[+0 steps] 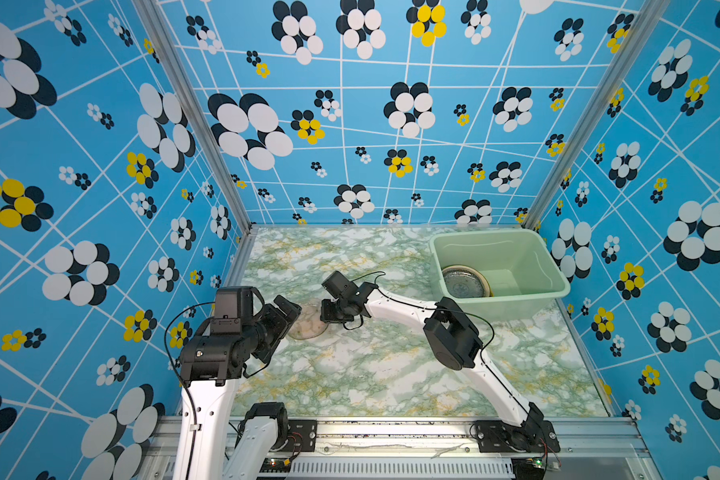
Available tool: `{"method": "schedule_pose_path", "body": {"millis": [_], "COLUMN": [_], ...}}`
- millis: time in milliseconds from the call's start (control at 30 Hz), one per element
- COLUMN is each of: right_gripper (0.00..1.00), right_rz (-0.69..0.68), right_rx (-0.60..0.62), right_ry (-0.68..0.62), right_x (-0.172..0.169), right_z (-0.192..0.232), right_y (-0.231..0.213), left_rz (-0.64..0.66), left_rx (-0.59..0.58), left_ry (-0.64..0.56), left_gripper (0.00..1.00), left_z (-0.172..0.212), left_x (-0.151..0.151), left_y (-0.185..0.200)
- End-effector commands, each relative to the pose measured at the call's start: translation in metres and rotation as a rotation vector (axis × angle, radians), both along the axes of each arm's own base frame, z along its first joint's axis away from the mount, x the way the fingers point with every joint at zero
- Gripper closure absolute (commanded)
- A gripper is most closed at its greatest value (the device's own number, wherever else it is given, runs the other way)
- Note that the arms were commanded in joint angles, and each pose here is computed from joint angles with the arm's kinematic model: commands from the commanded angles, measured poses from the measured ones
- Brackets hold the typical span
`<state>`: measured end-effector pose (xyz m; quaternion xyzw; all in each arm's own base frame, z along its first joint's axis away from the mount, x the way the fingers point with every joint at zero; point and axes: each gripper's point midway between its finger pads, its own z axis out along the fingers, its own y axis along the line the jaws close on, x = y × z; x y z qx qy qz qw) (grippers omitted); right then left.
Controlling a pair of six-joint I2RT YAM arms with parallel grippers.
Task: Place the plates into the plastic bin on the countertop
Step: 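Pinch the last clear glass plate rim with the right gripper, then lift the clear glass plate and carry it into the green bin with the right gripper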
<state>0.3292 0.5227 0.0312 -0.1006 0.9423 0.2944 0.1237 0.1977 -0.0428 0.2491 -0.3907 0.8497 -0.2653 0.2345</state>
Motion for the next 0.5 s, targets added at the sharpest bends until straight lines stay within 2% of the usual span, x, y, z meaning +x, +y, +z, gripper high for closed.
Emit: {"method": "schedule_pose_path", "body": {"millis": [0,200,467], "right_gripper": [0.73,0.83,0.97], "right_rz": [-0.015,-0.006,0.02], "right_rx": [-0.056,-0.066,-0.069], "right_ry": [0.054,0.044,-0.022], "right_x": [-0.001,0.002,0.008], "right_z": [-0.033,-0.032,-0.004], "right_y": [-0.01,-0.014,-0.015], "left_rz": [-0.004,-0.003,-0.015], "left_rx": [0.019,0.021,0.016], "left_ry": [0.001,-0.004,-0.04], "left_gripper": [0.01,0.01,0.01], "left_z": [-0.002,0.001,0.01], "left_x": [0.001,0.002,0.003], "left_y": [0.003,0.004,0.001]}}
